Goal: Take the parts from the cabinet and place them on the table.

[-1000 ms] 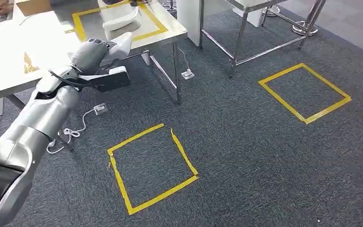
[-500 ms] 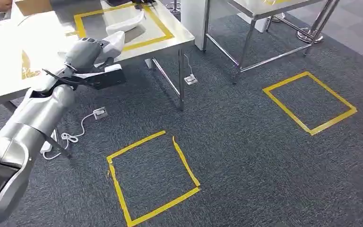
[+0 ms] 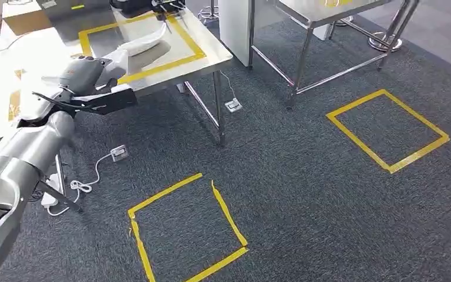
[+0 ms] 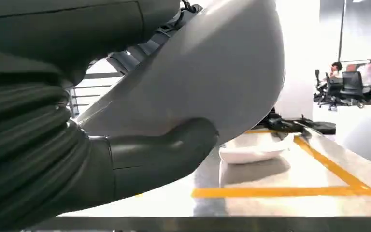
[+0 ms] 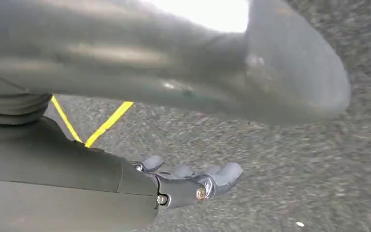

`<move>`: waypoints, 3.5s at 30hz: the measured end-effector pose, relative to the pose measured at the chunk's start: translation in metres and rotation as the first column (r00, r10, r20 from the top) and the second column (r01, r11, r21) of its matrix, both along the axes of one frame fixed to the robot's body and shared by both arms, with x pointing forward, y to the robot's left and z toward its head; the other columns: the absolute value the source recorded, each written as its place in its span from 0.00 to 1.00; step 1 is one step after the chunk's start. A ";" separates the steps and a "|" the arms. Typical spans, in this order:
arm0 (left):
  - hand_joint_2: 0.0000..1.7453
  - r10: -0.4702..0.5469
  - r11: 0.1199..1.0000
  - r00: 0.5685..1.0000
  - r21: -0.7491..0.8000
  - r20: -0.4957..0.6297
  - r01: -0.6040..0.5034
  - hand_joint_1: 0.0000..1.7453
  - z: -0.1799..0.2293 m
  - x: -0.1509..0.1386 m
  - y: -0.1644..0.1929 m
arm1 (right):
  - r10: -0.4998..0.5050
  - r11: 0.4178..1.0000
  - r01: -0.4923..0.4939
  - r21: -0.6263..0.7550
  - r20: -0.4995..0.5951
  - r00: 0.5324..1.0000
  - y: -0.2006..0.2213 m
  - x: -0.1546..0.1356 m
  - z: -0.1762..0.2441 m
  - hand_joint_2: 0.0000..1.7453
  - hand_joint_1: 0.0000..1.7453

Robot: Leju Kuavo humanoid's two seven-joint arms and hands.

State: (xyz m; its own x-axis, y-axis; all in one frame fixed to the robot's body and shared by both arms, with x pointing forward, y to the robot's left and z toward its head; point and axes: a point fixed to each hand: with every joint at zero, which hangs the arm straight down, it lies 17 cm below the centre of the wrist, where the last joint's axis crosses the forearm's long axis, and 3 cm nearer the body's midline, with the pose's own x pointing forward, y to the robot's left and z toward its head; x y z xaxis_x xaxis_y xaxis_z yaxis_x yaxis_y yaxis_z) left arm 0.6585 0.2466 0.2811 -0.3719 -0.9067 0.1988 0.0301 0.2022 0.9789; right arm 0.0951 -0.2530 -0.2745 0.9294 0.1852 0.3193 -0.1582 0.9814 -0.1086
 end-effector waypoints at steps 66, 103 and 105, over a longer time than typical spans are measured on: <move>1.00 0.042 0.998 0.999 0.041 -0.018 -0.041 1.00 -0.005 0.003 0.007 | -0.007 1.000 0.007 0.007 0.016 1.000 0.000 0.006 0.001 0.00 0.00; 1.00 0.022 0.999 0.999 0.036 -0.039 -0.021 1.00 -0.017 0.000 -0.002 | -0.013 1.000 0.013 0.006 0.006 1.000 -0.001 0.000 0.000 0.00 0.00; 1.00 0.016 0.999 0.999 0.037 -0.042 -0.014 1.00 -0.018 -0.001 -0.006 | -0.022 1.000 0.022 0.007 0.003 1.000 -0.001 -0.001 0.000 0.00 0.00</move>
State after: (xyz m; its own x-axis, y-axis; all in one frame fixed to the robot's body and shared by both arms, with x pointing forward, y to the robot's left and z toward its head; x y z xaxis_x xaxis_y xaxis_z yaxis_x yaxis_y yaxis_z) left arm 0.6577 0.2402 0.2627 -0.3501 -0.9191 0.1809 0.0693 0.1671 0.9835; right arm 0.0938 -0.2544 -0.2745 0.9321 0.1626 0.3236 -0.1363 0.9854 -0.1025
